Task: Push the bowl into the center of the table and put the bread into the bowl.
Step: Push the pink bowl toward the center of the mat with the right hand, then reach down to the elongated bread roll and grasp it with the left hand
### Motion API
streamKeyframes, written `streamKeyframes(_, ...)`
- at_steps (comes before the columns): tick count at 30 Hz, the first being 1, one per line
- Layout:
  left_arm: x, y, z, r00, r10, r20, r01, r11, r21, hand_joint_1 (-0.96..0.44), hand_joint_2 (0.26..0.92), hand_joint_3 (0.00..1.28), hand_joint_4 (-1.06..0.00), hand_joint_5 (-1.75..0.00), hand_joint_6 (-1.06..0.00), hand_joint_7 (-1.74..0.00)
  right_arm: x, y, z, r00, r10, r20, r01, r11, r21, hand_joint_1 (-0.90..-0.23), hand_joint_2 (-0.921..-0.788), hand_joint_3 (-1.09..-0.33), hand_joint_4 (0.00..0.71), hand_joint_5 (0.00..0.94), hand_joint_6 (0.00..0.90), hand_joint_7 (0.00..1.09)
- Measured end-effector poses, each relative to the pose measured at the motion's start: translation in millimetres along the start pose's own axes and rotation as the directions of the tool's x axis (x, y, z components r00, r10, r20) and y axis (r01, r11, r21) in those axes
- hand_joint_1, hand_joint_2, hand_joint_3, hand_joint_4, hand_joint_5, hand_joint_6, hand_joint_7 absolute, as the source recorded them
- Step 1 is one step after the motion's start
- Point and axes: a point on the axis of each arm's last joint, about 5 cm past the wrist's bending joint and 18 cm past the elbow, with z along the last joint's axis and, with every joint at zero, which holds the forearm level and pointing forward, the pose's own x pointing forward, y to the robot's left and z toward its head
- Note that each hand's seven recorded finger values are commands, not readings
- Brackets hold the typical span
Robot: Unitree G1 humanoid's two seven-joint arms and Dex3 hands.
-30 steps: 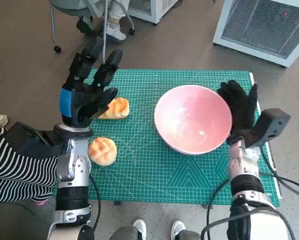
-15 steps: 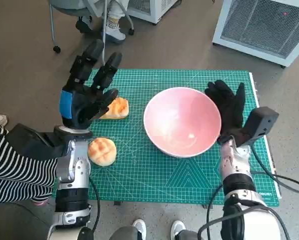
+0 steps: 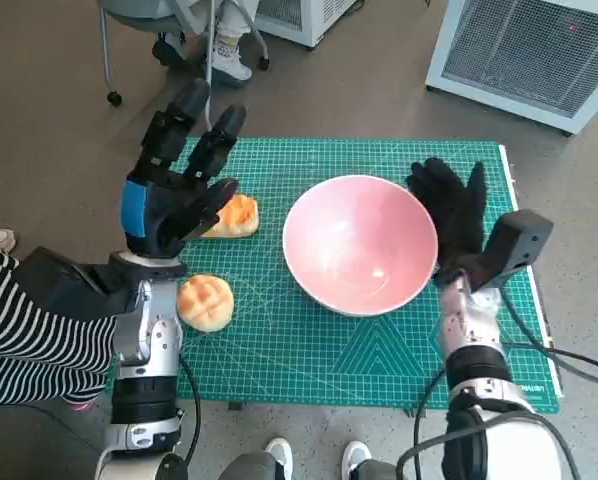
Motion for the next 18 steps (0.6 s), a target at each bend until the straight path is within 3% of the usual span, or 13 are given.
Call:
streamKeyframes(6,-0.3,-0.5,-1.7,1.000,-0.002,-0.005,0.002,1.000,-0.013,-0.40,0.921,0.15,-0.43,0.00,-0.32,-0.30,3.5,-7.4,18.9,0.989,-0.008,0.145,0.017,0.998,-0.061,-0.634,-0.921,-0.839,0.160,0.004,0.156,0.16)
streamKeyframes(11,1.0,-2.3,-3.5,1.000,-0.006,-0.013,0.006,1.000,-0.030,-0.41,0.921,0.13,-0.43,0.00,-0.33,-0.29,3.0,-6.3,33.2,0.956,0.026,0.293,0.006,0.994,-0.109,-0.646,-0.921,-0.816,0.162,0.005,0.174,0.17)
streamKeyframes(18,3.4,-5.0,-4.6,1.000,-0.026,-0.016,0.025,0.999,-0.039,-0.40,0.921,0.12,-0.43,0.00,-0.34,-0.28,0.2,-4.7,37.7,0.938,0.055,0.343,-0.009,0.991,-0.134,-0.666,-0.921,-0.781,0.168,0.006,0.188,0.18)
